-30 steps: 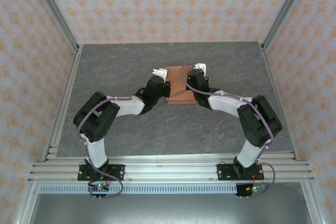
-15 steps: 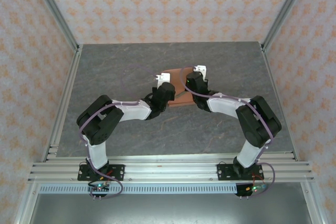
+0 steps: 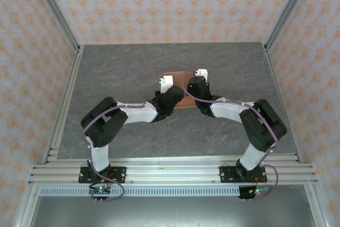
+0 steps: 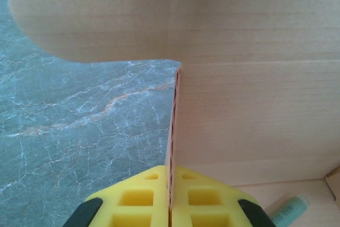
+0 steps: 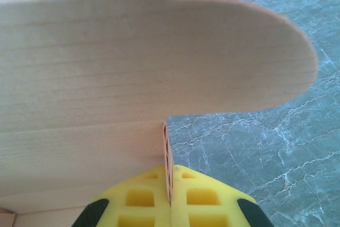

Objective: Fold the paper box

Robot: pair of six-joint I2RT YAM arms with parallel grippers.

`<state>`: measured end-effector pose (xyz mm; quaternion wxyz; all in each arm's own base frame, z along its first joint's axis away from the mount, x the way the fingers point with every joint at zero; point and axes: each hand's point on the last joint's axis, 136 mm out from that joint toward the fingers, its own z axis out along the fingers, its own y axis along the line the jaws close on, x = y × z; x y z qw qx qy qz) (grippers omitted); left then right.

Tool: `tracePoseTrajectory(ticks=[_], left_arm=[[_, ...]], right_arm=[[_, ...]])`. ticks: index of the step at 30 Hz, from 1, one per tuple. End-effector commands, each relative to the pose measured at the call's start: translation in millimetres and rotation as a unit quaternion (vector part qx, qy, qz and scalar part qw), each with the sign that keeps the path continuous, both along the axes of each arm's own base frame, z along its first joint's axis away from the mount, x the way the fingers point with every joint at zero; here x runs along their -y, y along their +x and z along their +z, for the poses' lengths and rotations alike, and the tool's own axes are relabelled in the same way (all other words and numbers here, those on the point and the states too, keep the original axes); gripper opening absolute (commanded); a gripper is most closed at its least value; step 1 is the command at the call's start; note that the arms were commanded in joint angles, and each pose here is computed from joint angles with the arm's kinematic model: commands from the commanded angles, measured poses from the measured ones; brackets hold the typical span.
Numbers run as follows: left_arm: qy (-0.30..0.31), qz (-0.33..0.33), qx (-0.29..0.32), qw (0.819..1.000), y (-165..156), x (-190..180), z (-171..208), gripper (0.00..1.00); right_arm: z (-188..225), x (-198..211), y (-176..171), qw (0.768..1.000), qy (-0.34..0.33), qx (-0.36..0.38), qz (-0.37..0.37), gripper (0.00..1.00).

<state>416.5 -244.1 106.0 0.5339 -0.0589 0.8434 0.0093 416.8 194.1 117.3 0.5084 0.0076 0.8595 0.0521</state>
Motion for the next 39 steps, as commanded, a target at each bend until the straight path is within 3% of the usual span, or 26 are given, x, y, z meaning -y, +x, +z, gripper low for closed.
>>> tracePoseTrajectory(ticks=[1, 25, 39], left_arm=[[-0.015, 0.026, 0.028, 0.999, -2.2, -2.9, 2.3, 0.06], [0.016, 0.052, 0.072, 0.996, -31.6, -10.5, -11.0, 0.07], [0.039, 0.054, 0.081, 0.994, -42.4, -9.4, -31.1, 0.07]], right_arm=[[8.6, -13.3, -7.2, 0.999, 0.012, 0.018, 0.04, 0.02], [-8.6, -2.8, -32.1, 0.997, 0.059, 0.041, 0.042, 0.01], [-25.7, -1.2, -49.4, 0.997, 0.046, 0.045, 0.048, 0.01]])
